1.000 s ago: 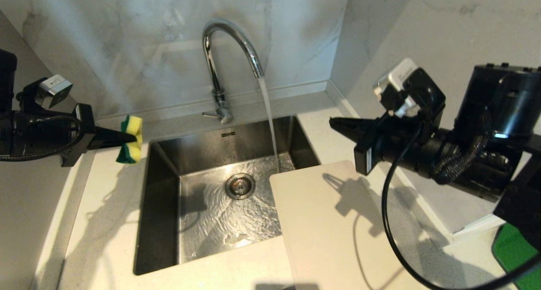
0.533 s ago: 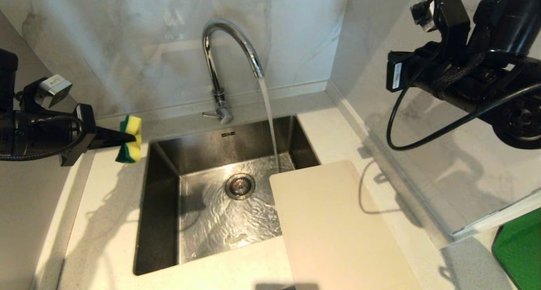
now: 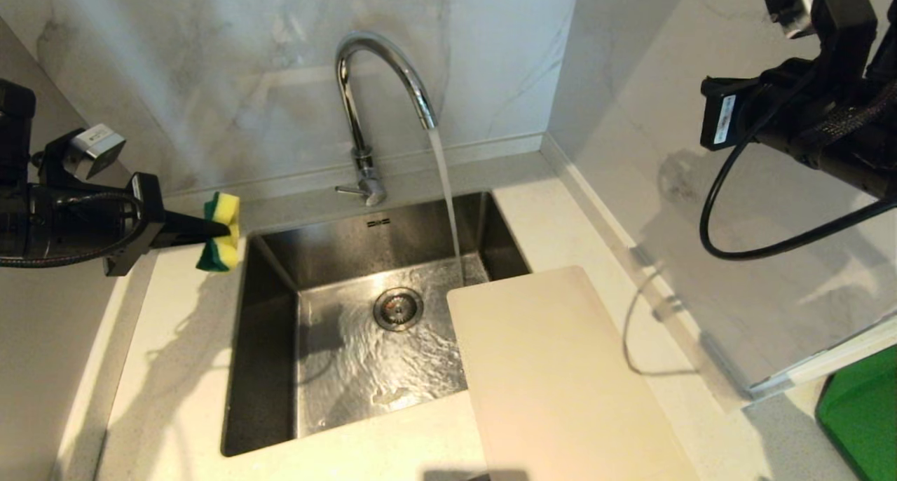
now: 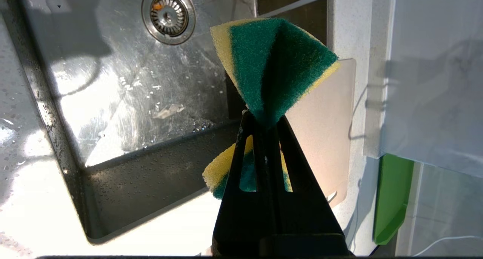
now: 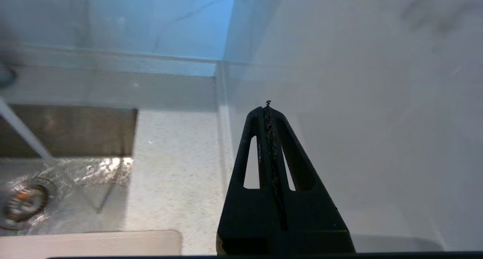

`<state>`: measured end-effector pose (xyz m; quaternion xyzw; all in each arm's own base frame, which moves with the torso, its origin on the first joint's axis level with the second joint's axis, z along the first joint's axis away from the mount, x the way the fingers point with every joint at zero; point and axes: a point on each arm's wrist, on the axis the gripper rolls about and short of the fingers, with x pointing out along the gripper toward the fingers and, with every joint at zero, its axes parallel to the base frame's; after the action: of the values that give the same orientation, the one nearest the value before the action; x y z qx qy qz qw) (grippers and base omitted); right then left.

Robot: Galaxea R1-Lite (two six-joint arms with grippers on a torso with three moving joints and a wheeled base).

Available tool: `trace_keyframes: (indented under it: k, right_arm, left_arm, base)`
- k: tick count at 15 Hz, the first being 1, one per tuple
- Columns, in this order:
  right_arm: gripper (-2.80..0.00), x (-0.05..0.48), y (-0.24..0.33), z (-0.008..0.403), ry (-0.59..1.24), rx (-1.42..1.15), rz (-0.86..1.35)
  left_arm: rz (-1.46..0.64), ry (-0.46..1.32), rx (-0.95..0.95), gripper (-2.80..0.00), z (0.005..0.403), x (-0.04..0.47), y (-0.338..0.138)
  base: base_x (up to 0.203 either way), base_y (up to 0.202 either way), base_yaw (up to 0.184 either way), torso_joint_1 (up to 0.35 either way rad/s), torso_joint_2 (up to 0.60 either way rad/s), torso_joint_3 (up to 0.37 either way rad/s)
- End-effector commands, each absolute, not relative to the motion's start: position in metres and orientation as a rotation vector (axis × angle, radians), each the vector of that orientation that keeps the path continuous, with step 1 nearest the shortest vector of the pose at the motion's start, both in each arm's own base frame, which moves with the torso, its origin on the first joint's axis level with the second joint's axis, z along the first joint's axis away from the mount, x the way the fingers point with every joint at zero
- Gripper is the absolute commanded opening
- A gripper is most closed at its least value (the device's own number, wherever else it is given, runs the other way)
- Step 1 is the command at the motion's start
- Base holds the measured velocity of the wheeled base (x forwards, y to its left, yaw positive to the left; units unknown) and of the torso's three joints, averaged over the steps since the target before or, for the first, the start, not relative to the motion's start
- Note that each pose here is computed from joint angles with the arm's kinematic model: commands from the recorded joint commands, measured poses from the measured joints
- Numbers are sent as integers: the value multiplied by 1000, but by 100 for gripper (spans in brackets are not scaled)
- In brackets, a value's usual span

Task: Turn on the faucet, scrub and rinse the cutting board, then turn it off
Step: Put down the cleaning cloth

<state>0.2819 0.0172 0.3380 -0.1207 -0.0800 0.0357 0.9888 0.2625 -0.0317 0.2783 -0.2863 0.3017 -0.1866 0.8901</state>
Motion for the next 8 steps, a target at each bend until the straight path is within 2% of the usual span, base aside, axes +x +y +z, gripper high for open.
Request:
trace_keyframes:
  k: [1,8]
  right_arm:
    - [-280,255,16,350,-211,-229,68]
    - [-280,166,17,347,-277,-180,110]
  left_arm:
    - [-383,627,-598,-280,278,262,-32]
    - [-389,623,-596,-280,281,258,-33]
  base:
    - [0,0,0,0,0,0]
    - [0,0,0,0,0,0]
